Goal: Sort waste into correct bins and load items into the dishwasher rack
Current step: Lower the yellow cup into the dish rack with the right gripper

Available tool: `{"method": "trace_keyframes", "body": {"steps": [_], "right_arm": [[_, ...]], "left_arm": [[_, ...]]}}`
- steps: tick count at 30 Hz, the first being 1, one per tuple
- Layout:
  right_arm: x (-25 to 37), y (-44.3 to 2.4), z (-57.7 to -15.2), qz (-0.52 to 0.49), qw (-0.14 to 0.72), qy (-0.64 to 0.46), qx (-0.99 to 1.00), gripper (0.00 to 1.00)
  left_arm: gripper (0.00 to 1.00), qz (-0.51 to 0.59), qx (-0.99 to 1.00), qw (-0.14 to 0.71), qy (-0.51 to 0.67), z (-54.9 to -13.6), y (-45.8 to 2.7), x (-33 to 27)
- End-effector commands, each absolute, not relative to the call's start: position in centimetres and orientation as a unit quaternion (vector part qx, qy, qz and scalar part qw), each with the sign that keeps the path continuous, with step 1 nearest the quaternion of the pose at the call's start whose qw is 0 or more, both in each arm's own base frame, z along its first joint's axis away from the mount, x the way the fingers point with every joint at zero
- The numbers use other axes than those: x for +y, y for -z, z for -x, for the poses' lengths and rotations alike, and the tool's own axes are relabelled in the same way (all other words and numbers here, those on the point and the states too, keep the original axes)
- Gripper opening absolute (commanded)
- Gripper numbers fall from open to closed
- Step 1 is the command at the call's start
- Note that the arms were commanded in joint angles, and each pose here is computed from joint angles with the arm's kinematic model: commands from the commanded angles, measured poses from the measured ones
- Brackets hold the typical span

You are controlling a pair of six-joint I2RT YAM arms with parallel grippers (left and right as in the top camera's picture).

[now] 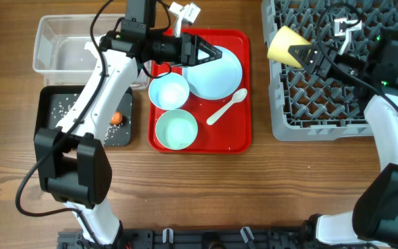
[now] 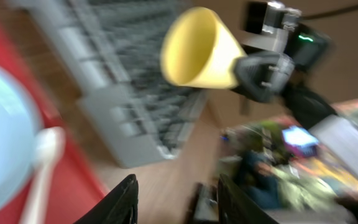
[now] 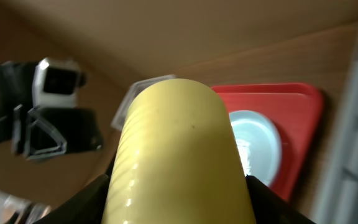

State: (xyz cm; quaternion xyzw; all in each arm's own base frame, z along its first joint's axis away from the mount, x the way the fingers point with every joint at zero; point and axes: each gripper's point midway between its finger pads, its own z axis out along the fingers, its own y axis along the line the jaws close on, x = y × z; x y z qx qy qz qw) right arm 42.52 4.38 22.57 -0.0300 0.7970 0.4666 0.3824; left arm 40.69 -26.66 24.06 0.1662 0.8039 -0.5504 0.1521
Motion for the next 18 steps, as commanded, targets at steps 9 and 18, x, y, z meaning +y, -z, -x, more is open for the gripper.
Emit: {"method": "trace_keyframes", "body": {"steps": [9,18], "right_arm": [[-5.7,-25.5,-38.4,-0.127,0.346,-0.113,0.923,0.63],[-9.1,-20.7,-31.9,-0.188,0.176,0.014,0.966,0.63]], "left_arm": [[0.46,-0.053,0.931,0.209,0.296,-44.9,-17.1,-20.1],[0.47,-0.054,0.933,0.205,0.292,-44.8,-16.8,-19.9]]}}
